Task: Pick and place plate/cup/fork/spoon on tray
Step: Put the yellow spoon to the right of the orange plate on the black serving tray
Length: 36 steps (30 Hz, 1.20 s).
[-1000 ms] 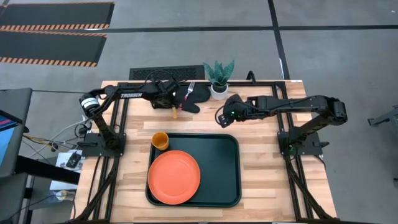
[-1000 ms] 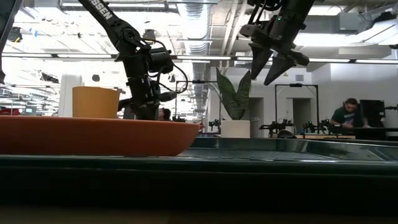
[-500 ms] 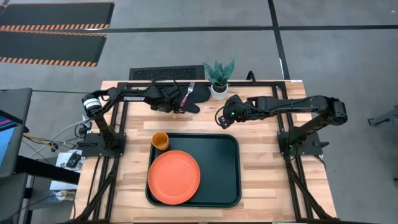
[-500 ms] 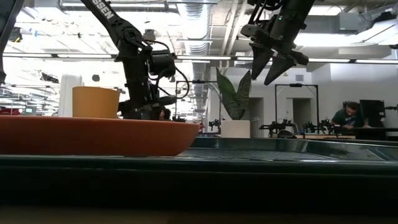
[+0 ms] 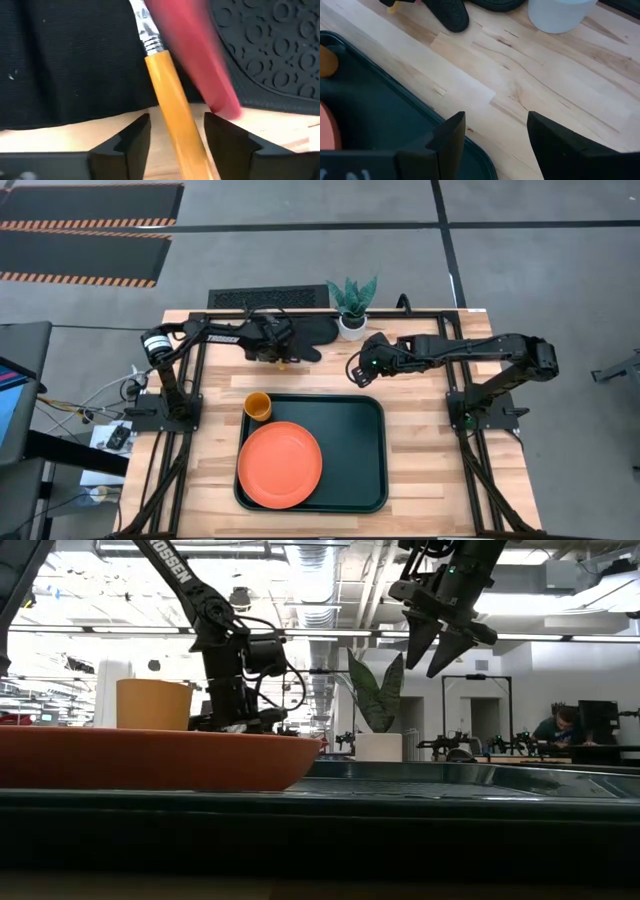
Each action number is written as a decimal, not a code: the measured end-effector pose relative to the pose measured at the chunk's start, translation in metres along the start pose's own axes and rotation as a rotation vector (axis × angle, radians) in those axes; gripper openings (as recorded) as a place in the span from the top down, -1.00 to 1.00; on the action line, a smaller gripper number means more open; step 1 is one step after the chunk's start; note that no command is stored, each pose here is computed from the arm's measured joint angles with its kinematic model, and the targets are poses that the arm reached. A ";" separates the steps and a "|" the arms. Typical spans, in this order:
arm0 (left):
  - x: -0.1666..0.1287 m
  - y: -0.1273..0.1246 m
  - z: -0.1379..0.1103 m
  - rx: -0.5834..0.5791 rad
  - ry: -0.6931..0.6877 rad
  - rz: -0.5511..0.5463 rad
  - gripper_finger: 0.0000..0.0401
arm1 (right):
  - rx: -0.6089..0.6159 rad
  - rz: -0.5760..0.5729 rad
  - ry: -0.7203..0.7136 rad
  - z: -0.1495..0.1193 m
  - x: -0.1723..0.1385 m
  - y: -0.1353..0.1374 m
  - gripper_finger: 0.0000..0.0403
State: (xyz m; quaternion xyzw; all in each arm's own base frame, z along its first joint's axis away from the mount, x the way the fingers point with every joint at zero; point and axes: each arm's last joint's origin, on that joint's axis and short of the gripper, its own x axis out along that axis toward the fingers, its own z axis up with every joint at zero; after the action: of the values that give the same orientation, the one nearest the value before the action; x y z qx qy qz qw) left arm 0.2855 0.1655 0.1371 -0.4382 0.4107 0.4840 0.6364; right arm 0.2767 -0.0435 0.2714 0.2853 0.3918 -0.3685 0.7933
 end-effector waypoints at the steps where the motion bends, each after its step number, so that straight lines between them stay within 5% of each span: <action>1: 0.000 0.000 0.000 -0.001 0.005 -0.001 0.19 | 0.000 0.000 0.000 0.000 0.000 0.000 -0.19; 9: 0.001 0.000 0.000 0.006 0.006 -0.004 0.77 | -0.008 -0.001 0.000 0.000 0.000 0.000 -0.19; 21: -0.003 -0.001 -0.001 -0.012 0.086 -0.045 0.77 | -0.018 -0.001 0.000 0.000 0.000 0.000 -0.19; 36: -0.049 -0.012 -0.008 0.002 0.269 -0.188 0.77 | -0.030 0.000 0.017 -0.001 0.000 -0.001 -0.19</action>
State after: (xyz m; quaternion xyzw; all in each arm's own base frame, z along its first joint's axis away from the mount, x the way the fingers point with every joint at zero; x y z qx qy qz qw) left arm 0.2869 0.1439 0.1837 -0.5352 0.4498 0.3587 0.6185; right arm 0.2758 -0.0430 0.2707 0.2764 0.4040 -0.3599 0.7943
